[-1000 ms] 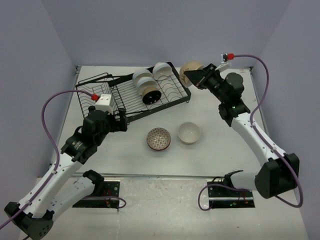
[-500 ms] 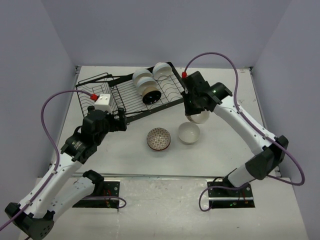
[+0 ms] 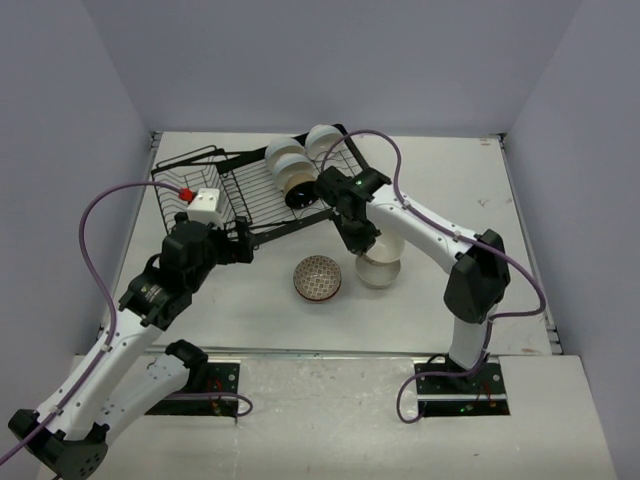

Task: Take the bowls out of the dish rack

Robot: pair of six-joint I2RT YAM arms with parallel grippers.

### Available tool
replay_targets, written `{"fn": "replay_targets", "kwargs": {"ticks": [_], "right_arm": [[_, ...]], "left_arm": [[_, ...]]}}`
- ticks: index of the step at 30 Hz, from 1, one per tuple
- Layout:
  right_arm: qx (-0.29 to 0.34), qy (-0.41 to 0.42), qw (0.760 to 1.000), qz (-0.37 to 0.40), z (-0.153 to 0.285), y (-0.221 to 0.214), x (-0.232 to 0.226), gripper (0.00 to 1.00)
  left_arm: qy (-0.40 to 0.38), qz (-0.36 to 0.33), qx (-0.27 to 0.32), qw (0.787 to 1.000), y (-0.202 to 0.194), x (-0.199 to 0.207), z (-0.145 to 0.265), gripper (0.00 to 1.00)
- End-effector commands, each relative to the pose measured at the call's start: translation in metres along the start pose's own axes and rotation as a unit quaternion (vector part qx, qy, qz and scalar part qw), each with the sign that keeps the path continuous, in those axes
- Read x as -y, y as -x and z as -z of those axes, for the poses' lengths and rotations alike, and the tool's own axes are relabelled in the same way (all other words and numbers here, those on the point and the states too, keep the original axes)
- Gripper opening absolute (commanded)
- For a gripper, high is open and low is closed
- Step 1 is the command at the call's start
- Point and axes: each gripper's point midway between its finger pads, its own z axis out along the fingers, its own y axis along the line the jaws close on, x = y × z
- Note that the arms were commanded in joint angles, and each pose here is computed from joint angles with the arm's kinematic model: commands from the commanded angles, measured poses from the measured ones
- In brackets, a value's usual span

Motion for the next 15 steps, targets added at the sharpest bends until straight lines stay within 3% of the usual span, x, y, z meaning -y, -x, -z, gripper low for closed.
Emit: {"fn": "replay_targets", "kwargs": {"ticks": [1,15], "right_arm": [[0.001,-0.036,0.999,0.019,0.001,0.003,0.011,0.00],[-0.054,-0.037,0.997,0.035,-0.051,-0.025,-0.001,0.00]], "left_arm": [[-0.011,-0.004,0.022,1.000,0.008,0.002,0.000,1.00],[-0.017,-0.004,0.025,1.000,0.009,0.004,0.001,1.00]]}}
